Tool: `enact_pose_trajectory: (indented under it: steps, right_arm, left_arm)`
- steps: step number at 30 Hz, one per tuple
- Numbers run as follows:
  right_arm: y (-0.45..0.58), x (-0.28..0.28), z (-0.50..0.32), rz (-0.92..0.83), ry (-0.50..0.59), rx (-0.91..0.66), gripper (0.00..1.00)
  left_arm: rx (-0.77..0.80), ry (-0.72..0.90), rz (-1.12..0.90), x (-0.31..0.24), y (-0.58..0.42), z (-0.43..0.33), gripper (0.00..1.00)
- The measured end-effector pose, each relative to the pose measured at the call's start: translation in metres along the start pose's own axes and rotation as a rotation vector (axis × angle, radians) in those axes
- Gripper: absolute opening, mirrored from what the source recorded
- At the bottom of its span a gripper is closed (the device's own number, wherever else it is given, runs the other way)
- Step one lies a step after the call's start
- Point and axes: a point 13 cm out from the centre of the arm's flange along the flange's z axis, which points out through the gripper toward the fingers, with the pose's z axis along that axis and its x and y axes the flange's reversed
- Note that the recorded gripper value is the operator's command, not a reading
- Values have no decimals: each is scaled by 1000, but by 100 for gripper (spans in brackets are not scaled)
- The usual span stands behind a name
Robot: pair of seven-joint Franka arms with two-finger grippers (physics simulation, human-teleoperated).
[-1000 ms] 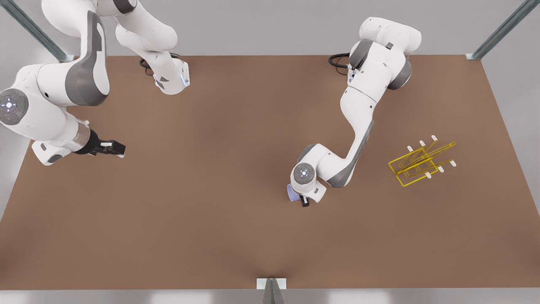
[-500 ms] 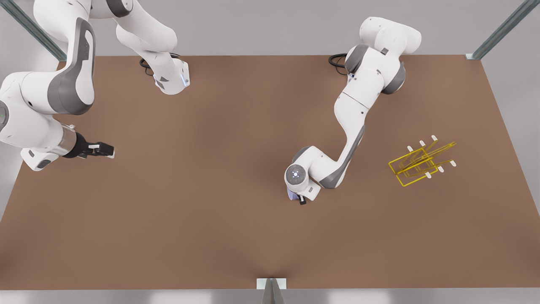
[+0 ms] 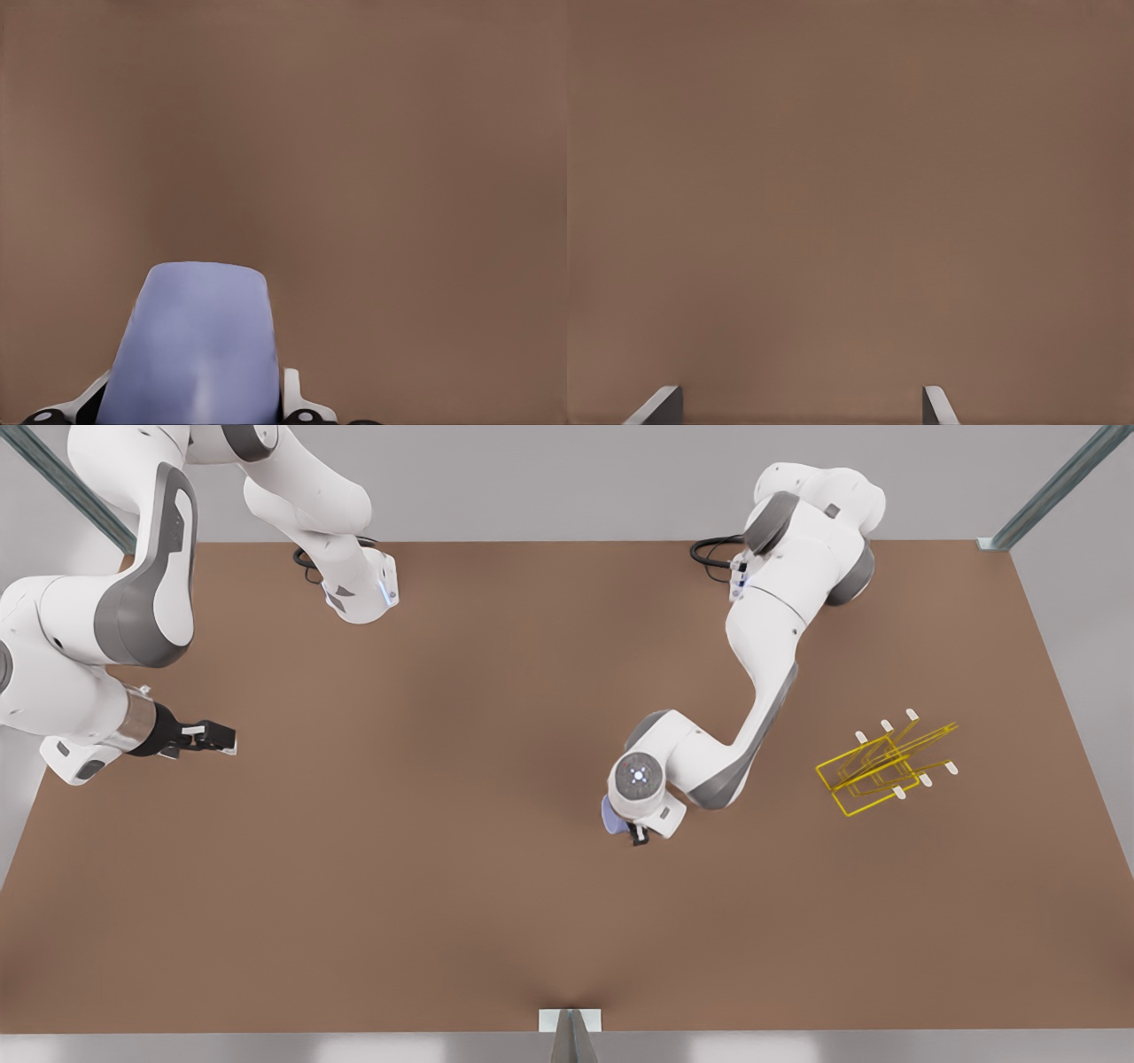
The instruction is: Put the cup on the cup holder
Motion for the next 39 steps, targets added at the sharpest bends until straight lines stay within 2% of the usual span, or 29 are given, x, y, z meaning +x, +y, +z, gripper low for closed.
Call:
enact_pose_trajectory:
  steps: [4, 14, 18, 21, 23, 27, 32, 39]
  right_arm:
    - [1, 0, 0, -10, 2, 0, 100]
    - [0, 1, 2, -26, 6, -1, 100]
    - [0, 1, 2, -30, 7, -1, 100]
    - [0, 1, 2, -33, 7, 0, 100]
    - [1, 1, 2, -35, 8, 0, 100]
    - [1, 0, 4, -39, 11, -1, 100]
    - [1, 0, 5, -43, 13, -1, 100]
    - [2, 1, 6, -46, 18, -2, 100]
  left_arm:
    - [-17, -214, -3, -63, -1, -7, 83]
    - [-149, -1125, -68, -231, 88, -41, 84]
    - [-120, -1329, -168, -291, 88, -75, 84]
    - [-49, -1463, -176, -347, 74, -71, 84]
    - [23, -1526, -160, -386, 59, -66, 84]
    - [164, -1579, -90, -413, 57, -70, 85]
    - [281, -1550, -15, -415, 47, -58, 86]
    - [316, -1553, 67, -425, 57, -24, 86]
